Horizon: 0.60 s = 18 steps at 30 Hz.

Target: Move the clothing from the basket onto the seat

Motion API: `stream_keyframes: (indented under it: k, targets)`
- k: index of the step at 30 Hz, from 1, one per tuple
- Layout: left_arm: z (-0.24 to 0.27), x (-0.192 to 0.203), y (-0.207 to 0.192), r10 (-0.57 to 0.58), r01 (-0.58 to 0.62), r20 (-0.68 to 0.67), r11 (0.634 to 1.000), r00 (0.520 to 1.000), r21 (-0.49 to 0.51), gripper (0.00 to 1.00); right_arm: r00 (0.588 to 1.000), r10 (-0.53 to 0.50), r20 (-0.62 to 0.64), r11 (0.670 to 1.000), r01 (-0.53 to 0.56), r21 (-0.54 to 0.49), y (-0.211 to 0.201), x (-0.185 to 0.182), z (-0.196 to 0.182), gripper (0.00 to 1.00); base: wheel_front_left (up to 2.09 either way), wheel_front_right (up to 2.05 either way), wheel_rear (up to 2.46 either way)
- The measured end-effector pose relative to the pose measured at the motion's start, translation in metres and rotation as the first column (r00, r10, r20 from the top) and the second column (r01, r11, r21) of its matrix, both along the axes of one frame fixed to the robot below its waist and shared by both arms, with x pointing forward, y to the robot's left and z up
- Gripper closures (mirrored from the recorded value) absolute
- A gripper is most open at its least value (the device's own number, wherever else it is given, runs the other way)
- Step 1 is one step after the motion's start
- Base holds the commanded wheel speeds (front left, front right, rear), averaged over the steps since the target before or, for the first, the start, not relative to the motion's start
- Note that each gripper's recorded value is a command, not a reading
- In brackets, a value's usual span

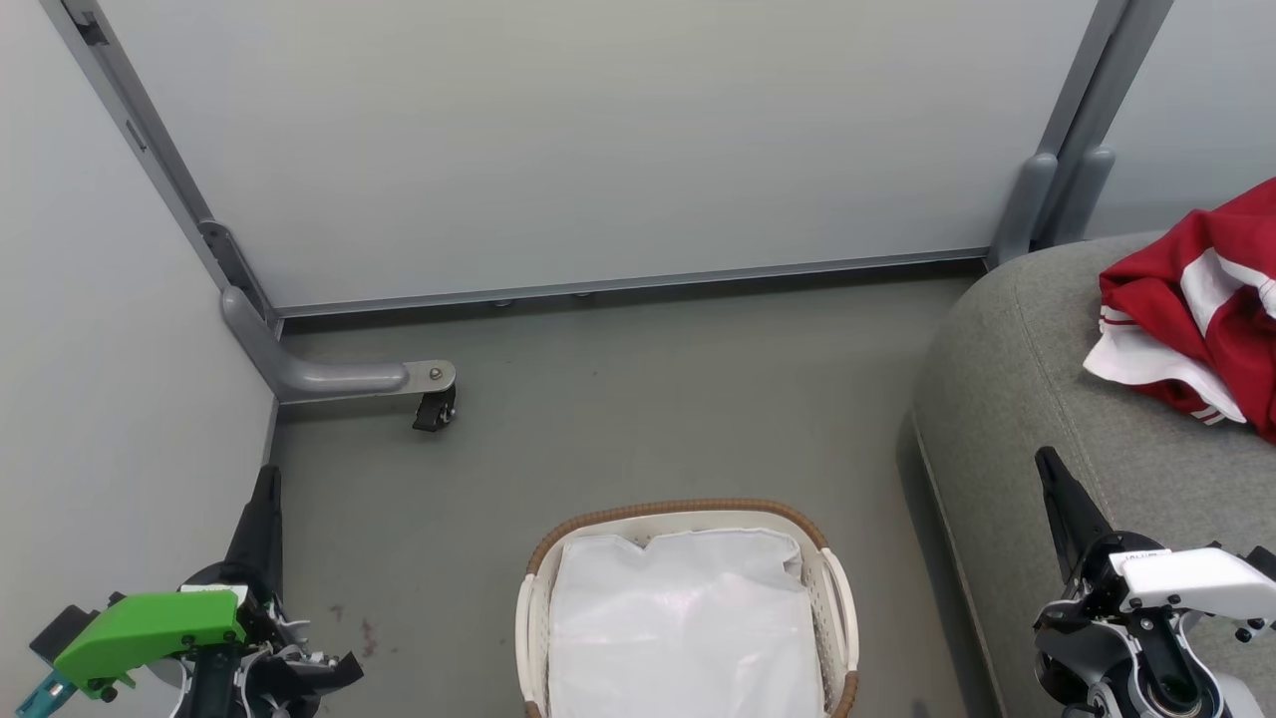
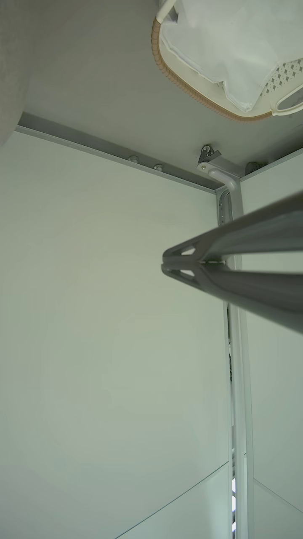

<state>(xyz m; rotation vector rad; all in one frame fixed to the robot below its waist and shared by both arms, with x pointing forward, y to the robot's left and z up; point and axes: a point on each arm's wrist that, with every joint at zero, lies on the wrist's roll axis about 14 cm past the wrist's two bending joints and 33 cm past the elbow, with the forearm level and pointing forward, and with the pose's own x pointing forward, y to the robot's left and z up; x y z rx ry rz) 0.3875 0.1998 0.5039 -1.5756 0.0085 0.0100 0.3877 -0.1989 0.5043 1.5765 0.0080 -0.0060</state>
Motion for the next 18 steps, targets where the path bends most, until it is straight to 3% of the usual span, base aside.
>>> stream_keyframes:
  k: [18]
  targets:
    - [0.0, 0.0, 0.0, 0.0, 0.0, 0.0, 1.0, 1.0, 0.0, 1.0, 1.0, 0.0, 0.0, 1.0, 0.0, 0.0, 0.0, 0.0, 0.0001, 1.0, 0.0, 0.0, 0.0]
